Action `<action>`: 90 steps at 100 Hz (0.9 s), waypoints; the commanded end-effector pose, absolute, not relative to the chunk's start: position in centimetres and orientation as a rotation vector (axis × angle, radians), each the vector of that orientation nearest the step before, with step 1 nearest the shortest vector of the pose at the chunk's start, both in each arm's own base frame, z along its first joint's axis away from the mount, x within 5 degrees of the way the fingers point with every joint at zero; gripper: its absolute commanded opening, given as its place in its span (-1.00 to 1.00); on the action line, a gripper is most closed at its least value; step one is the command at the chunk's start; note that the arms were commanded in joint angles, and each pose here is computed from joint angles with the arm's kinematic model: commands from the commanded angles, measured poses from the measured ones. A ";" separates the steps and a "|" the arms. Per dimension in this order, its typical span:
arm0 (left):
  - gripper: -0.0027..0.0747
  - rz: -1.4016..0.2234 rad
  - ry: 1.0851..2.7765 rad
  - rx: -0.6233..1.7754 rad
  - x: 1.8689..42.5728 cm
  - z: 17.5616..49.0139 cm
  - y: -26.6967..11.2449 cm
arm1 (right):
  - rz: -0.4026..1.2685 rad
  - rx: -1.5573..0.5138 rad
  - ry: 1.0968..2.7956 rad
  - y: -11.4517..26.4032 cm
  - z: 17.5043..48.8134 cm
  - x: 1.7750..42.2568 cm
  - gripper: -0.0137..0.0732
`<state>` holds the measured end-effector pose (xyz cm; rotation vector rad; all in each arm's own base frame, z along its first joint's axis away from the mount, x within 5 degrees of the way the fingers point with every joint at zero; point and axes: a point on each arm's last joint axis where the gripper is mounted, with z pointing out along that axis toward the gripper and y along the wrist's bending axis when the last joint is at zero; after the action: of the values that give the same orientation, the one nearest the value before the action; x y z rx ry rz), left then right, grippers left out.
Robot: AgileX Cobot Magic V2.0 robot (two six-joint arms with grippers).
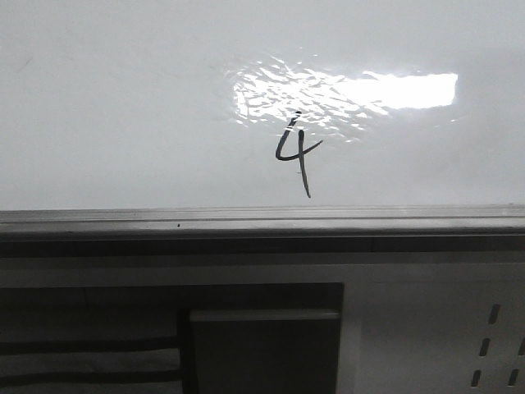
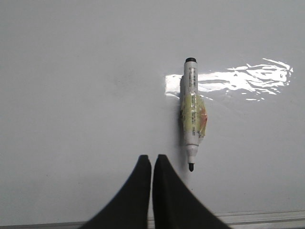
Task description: Write number 4 on whiteboard
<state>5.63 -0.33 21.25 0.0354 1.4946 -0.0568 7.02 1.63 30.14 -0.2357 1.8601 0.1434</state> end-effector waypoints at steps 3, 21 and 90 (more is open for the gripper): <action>-0.98 -0.069 1.446 0.022 5.8 21.1 -0.3 | 0.098 -0.123 1.646 0.9 29.2 6.2 -0.85; -0.98 -0.069 1.446 0.022 5.8 21.1 -0.3 | 0.020 -0.019 1.486 0.1 24.4 5.3 -0.85; -0.98 -0.069 1.446 0.022 5.8 21.1 -0.3 | -0.003 0.002 1.400 0.0 21.3 5.4 -0.85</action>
<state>5.61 -0.33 21.34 0.0352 1.4841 -0.0570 5.57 0.02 21.12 -0.0021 1.4821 0.0022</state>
